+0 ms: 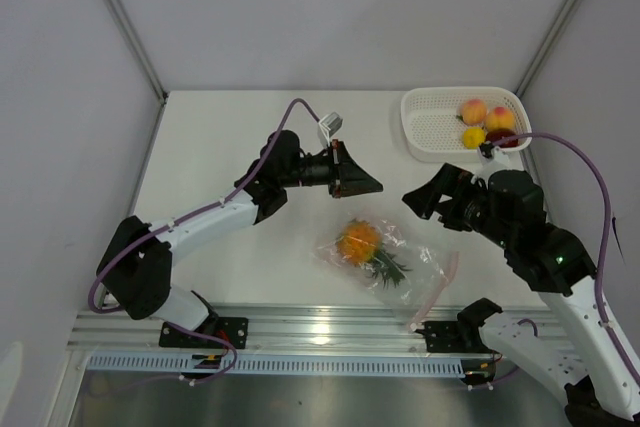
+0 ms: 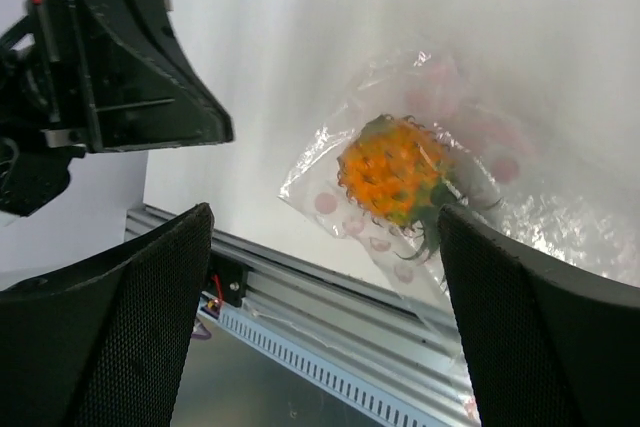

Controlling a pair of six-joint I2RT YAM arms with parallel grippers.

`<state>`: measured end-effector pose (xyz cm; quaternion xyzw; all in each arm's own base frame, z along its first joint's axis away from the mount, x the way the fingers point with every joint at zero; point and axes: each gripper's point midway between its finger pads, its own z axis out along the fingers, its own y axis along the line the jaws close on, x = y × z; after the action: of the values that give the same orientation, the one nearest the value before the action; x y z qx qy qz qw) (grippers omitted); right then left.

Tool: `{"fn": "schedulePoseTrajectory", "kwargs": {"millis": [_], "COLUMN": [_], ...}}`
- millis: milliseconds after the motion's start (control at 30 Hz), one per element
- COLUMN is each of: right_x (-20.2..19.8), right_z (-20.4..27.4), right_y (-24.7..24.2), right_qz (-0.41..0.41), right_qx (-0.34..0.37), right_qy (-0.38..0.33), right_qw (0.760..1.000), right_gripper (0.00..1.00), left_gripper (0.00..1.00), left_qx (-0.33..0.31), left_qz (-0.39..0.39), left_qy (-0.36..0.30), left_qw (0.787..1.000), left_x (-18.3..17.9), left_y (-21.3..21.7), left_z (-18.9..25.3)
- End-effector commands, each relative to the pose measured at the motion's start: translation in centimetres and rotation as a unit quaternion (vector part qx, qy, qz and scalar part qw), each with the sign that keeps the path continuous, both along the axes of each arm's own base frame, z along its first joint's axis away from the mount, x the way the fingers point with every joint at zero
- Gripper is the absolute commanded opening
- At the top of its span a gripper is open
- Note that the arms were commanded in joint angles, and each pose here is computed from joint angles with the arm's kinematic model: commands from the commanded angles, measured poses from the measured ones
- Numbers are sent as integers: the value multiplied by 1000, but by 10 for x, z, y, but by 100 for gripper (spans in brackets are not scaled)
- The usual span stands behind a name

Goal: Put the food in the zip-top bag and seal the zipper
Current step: Place the fake fruit in the zipper food storage bag, then adjust the zipper food storage bag at the center of the board.

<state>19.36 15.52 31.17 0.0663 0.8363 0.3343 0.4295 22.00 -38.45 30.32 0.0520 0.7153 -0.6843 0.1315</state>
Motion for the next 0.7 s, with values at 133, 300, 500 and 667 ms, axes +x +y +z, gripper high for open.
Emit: {"fn": "schedulePoseTrajectory", "kwargs": {"millis": [133, 300, 500, 667], "right_x": [-14, -21, -28, -47], "right_z": [-41, -95, -124, -151], "right_y": [-50, -80, -100, -143], "right_qz": [-129, -265, -352, -452], "right_qx": [-35, -23, 1, -91], "right_qy": [68, 157, 208, 288], "right_qw": [989, 951, 913, 840], "right_gripper": [95, 99, 99, 100], "left_gripper": [1, 1, 5, 8], "left_qx": [80, 144, 143, 142], "left_qz": [15, 28, 25, 23], "left_qy": [-84, -100, -105, -106], "left_qw": [993, 984, 984, 984], "left_x": [-1, -9, -22, -24], "left_y": [13, 29, 39, 41], "left_z": [-9, -24, -29, -30]}}
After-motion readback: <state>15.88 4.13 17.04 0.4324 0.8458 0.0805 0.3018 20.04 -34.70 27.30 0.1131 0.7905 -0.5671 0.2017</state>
